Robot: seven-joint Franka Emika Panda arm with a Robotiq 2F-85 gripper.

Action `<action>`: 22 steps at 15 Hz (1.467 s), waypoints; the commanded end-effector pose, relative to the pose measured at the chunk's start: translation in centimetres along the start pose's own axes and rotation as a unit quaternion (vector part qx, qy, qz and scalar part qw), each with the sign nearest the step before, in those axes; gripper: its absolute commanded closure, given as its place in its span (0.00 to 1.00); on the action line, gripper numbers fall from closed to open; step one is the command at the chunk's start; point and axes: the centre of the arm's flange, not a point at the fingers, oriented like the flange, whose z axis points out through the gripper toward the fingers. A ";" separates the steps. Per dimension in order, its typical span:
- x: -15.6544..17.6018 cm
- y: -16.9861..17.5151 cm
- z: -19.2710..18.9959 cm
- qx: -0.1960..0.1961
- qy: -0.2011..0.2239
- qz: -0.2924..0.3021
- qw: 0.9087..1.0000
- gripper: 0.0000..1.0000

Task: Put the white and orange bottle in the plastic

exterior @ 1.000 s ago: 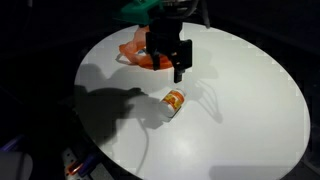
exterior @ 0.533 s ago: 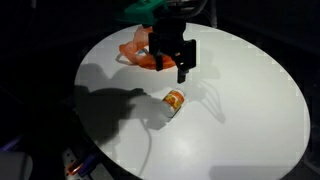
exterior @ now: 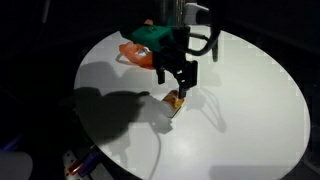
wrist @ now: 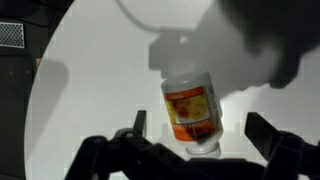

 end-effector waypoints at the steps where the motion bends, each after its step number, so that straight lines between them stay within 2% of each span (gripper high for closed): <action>1: 0.9 0.5 1.9 0.021 0.012 -0.009 1.000 0.00; 5: 1.3 0.4 3.2 0.031 0.011 -0.020 0.999 0.00; 6: 1.2 0.4 3.4 0.030 0.009 -0.022 0.999 0.25; 7: 1.2 0.3 3.5 0.030 0.006 -0.026 0.999 0.26; 11: 1.0 -0.4 3.1 0.028 0.004 -0.037 0.999 0.60; 12: 0.9 -0.6 2.6 0.028 0.007 -0.039 0.999 0.65; 18: 0.4 -4.9 -1.2 0.053 0.025 -0.074 0.996 0.67; 22: -0.3 -7.6 -5.8 0.078 0.047 -0.096 0.991 0.67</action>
